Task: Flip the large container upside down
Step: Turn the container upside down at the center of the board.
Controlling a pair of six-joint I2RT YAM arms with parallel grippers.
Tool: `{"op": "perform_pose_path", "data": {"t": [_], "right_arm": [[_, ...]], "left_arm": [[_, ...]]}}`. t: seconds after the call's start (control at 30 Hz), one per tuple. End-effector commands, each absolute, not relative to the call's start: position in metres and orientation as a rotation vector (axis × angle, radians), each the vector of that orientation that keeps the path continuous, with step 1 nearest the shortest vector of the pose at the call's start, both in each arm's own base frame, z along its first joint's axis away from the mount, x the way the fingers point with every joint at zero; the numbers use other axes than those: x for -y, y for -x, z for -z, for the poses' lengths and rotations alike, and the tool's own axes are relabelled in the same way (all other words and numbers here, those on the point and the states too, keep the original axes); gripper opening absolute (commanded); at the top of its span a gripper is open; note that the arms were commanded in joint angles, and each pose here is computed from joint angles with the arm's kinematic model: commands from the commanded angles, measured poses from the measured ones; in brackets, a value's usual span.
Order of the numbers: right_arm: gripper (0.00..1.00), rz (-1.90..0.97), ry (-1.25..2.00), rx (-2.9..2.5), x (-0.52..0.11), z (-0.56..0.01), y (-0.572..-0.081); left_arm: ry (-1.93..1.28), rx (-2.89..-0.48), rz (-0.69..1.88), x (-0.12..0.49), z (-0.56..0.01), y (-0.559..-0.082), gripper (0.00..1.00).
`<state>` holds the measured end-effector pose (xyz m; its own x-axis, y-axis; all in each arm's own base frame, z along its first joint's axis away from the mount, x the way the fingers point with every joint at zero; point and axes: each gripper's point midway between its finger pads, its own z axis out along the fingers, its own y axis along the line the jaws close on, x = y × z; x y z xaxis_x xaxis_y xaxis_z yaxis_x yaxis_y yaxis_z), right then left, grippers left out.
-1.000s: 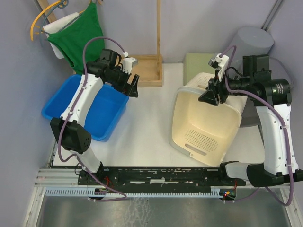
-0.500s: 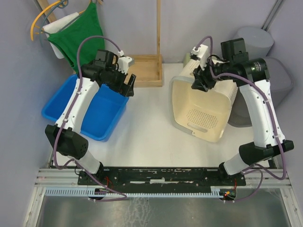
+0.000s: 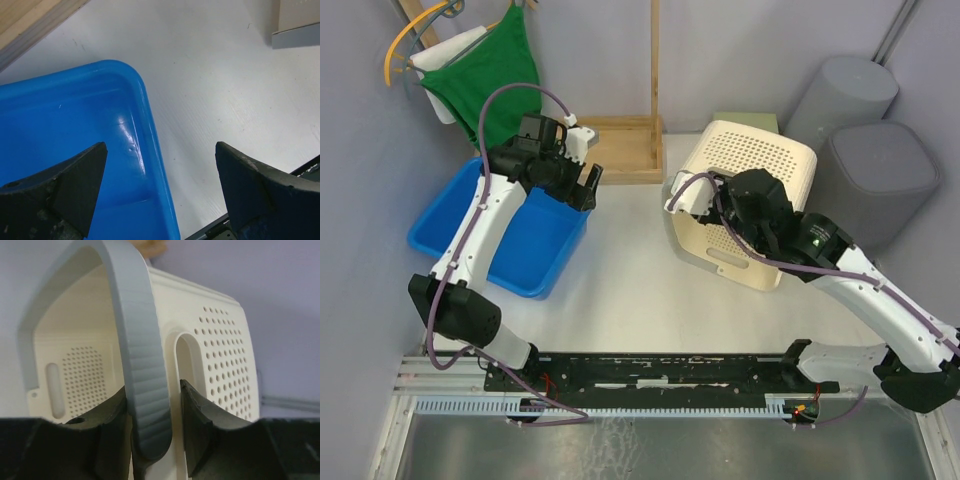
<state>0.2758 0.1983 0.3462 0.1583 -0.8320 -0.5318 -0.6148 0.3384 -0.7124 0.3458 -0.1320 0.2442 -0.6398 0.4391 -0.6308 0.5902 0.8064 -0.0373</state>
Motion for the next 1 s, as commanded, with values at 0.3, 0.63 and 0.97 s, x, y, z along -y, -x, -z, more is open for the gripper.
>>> {"op": "perform_pose_path", "data": {"t": [0.3,0.63,0.97], "right_arm": [[0.0,0.476,1.412,-1.769,-0.177,-0.243,-0.258],[0.0,0.659,1.596,-1.586,-0.204,-0.217,-0.226],[0.0,0.725,1.673,-1.5,-0.223,-0.193,-0.191]], "left_arm": [[-0.716,-2.316,0.226,0.122,-0.26,-0.358,0.95],[-0.694,-2.346,0.168,0.114,-0.26,-0.361,0.95],[-0.703,-2.348,0.174,0.112,-0.255,-0.348,0.95]]}}
